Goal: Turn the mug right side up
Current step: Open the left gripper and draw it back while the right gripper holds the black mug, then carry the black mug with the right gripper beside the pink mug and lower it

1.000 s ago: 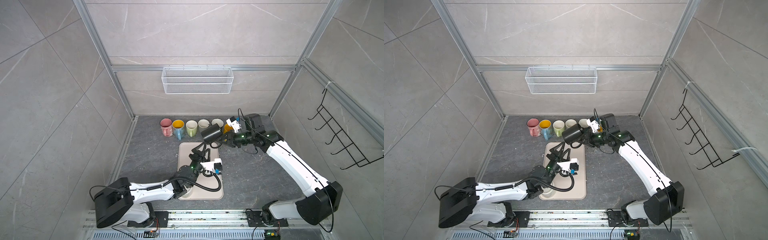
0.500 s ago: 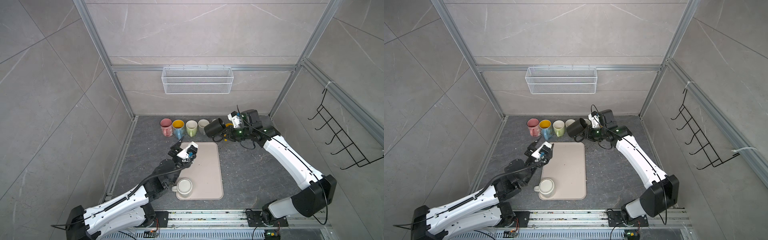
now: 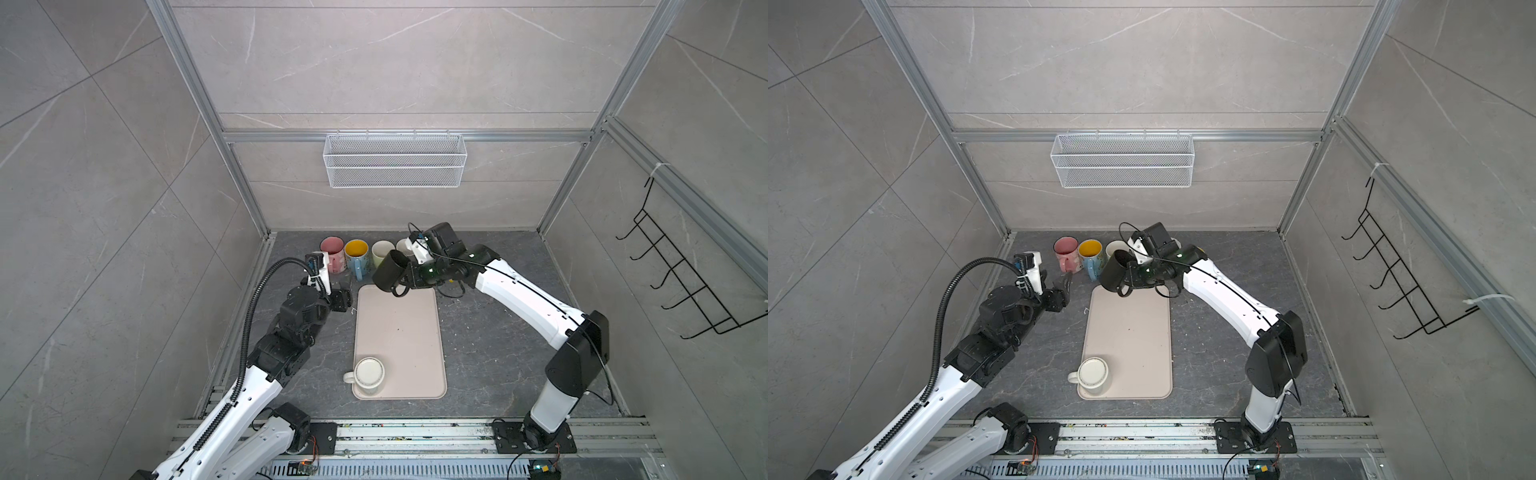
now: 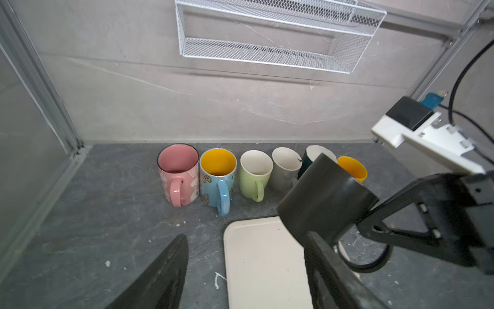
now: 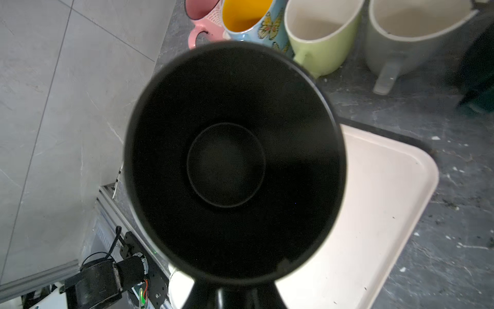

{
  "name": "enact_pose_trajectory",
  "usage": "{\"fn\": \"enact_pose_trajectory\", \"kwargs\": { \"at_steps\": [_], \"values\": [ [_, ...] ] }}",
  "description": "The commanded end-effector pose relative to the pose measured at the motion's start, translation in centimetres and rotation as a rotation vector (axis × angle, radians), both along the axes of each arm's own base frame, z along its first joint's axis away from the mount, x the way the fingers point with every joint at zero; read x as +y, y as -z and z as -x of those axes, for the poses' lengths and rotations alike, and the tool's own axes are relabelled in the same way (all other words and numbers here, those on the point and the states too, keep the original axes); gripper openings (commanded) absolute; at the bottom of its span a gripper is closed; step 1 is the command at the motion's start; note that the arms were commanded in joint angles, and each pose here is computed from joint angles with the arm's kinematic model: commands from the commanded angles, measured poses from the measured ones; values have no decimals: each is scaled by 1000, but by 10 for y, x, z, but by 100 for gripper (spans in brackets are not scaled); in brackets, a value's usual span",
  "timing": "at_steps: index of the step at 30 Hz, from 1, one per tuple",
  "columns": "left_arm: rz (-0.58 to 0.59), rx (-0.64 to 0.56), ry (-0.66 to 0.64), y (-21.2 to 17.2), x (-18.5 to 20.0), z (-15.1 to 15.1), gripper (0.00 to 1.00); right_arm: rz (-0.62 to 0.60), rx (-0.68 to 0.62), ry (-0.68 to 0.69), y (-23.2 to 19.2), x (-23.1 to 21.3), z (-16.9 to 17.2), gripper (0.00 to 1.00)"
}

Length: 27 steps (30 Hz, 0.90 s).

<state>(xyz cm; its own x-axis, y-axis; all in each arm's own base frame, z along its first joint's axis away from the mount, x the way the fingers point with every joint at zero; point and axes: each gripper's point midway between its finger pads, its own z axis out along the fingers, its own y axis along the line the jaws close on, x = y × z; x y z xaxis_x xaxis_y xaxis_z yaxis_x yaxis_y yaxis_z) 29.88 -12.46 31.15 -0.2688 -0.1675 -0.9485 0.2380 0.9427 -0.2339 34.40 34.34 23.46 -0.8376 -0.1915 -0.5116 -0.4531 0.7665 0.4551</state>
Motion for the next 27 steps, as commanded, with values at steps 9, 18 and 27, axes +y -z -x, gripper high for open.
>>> {"fn": "enact_pose_trajectory", "kwargs": {
  "at_steps": [9, 18, 27],
  "values": [
    [415, 163, 35, 27, 16, -16, 71, 133, -110, -185, 13, 78, 9, 0],
    [541, 228, -34, 48, 47, -18, 71, 282, -164, -253, 41, 118, 14, 0],
    [517, 206, -99, 52, 63, 0, 71, 341, -218, -219, 64, 142, 5, 0]
  ]
}}
